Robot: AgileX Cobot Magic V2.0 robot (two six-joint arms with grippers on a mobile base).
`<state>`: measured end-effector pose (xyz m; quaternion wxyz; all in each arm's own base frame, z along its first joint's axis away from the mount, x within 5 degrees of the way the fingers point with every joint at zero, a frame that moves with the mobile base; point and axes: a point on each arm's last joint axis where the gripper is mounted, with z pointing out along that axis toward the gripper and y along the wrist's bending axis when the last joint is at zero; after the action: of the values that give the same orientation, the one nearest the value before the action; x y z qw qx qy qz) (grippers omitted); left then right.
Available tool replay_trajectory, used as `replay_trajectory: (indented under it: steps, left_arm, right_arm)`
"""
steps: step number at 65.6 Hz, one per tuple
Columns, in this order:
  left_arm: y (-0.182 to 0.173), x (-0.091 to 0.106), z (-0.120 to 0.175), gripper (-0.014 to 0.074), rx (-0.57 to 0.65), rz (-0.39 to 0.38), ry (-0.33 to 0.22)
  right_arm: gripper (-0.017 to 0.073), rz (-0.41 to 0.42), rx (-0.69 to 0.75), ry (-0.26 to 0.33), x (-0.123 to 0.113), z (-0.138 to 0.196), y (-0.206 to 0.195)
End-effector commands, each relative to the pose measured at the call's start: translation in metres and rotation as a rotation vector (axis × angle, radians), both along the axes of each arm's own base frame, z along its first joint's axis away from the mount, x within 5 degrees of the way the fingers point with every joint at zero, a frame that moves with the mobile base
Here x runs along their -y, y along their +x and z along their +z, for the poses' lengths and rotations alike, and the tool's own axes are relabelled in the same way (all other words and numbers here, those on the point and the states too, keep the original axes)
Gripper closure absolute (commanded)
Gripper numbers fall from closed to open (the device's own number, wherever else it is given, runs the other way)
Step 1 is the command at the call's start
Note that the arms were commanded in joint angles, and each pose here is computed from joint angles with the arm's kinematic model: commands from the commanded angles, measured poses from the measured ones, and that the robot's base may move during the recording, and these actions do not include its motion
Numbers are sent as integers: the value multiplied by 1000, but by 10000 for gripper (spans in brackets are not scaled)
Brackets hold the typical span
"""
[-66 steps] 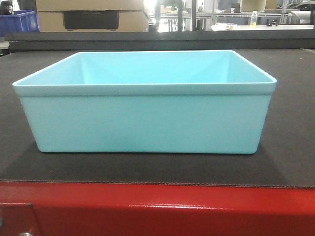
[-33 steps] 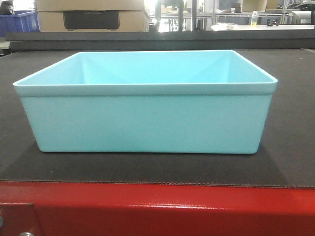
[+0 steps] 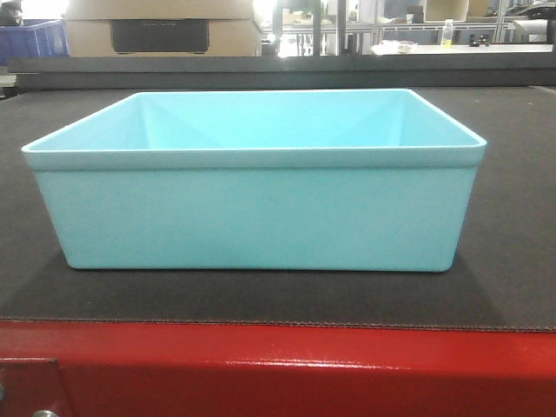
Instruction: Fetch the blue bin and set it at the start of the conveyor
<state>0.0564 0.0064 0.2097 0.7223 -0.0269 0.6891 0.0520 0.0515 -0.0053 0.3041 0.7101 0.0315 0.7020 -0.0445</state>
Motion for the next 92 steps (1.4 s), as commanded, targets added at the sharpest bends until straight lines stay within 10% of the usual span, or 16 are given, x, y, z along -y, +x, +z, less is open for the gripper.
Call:
replay_trajectory:
  steps: [1, 22, 92]
  left_arm:
    - [-1, 0, 2, 704, 27, -4, 4]
    - [-1, 0, 2, 704, 27, -4, 4]
    - [-1, 0, 2, 704, 27, -4, 4]
  right_arm:
    - [721, -47, 56, 0, 3, -11, 1]
    - [721, -97, 30, 36, 6, -96, 4]
    - [721, -96, 11, 39, 6, -97, 4]
